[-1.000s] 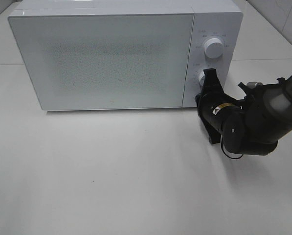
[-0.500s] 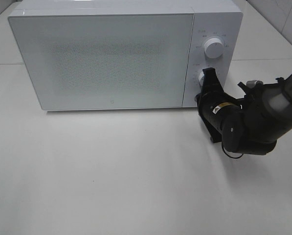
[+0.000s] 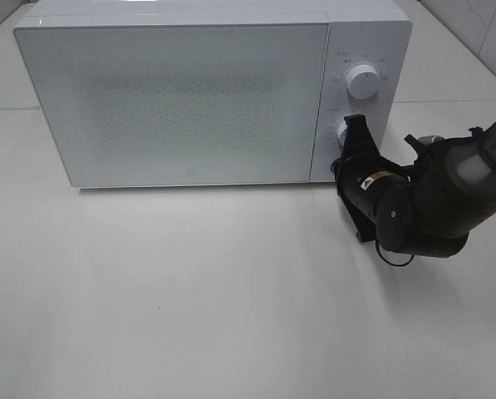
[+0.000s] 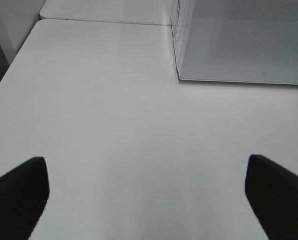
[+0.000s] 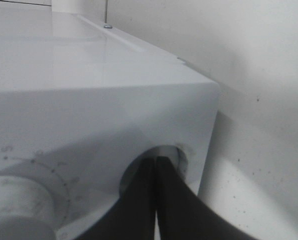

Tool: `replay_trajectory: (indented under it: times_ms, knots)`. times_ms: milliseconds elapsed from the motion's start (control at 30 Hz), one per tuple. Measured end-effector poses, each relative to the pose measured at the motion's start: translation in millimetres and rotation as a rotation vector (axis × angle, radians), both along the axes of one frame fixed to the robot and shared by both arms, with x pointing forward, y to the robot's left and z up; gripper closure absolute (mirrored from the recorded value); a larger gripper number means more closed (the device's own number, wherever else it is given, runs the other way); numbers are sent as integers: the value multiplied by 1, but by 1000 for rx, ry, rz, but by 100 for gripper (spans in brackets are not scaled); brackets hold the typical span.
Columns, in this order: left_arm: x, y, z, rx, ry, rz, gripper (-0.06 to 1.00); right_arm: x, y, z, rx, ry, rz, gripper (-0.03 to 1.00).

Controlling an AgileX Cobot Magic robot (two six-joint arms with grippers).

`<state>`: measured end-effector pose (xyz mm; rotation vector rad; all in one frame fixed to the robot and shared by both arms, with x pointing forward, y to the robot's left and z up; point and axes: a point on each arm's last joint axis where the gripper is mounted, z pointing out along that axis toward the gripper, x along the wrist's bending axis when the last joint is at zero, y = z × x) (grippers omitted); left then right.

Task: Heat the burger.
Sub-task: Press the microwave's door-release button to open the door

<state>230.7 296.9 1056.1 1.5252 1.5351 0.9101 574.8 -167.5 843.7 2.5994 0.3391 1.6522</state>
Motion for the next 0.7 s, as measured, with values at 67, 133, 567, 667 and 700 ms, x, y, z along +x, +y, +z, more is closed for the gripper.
replay_trajectory:
  times_ms: [67,133,567,667,700]
  knots:
    - [0,0,0,0,0,0,-4,5,-5,0,3,19,-12,94]
    - [0,0,0,0,0,0,-4,7,-6,0,5,18,-12,94]
    - [0,0,0,0,0,0,-4,9,-4,-1,57,56,-27,94]
    - [0,0,0,0,0,0,-4,9,-4,-1,64,61,-30,94]
    - [0,0,0,0,0,0,-4,9,-4,-1,69,66,-31,94]
